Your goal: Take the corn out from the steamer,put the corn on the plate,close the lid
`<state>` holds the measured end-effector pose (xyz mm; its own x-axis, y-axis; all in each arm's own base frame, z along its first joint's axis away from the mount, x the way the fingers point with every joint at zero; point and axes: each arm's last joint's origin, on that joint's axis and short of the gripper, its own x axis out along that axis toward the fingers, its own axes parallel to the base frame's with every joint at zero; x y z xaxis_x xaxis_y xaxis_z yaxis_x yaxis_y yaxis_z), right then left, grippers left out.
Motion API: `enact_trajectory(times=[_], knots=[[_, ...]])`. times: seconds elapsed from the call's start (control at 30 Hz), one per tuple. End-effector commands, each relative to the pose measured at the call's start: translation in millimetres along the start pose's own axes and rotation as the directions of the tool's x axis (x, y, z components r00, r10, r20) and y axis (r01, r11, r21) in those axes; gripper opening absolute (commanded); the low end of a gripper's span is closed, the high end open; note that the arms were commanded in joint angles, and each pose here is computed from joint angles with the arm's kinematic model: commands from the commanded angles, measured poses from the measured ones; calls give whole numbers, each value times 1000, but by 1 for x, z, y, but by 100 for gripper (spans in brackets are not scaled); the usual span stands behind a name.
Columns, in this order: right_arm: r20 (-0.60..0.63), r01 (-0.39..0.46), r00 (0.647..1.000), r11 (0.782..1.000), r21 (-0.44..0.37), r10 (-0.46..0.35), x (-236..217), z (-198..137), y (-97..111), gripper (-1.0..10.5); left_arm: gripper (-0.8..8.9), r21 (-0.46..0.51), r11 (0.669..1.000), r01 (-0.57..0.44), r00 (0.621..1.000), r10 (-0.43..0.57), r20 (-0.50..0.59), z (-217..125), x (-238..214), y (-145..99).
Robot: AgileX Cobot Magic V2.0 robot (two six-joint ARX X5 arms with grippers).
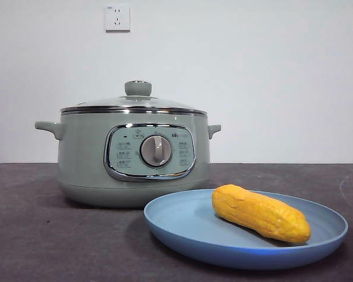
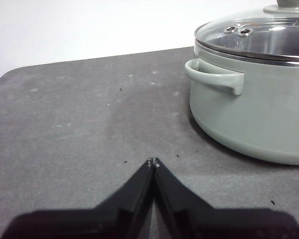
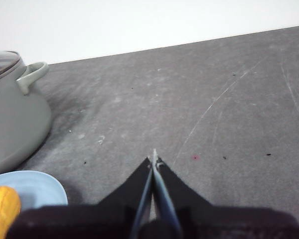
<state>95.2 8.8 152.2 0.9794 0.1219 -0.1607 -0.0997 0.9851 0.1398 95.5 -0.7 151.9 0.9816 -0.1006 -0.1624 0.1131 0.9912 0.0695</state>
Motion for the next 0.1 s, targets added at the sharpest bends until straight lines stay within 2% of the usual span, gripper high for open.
enact_trajectory(times=[0.03, 0.1], knots=[[-15, 1, 1000, 1000, 7, -1, 1, -4, -1, 1, -4, -9, 1000, -2, 1000, 2, -7, -4, 1, 0], [-15, 1, 1000, 1000, 7, -1, 1, -4, -1, 1, -4, -9, 1000, -2, 1000, 2, -7, -4, 1, 0]])
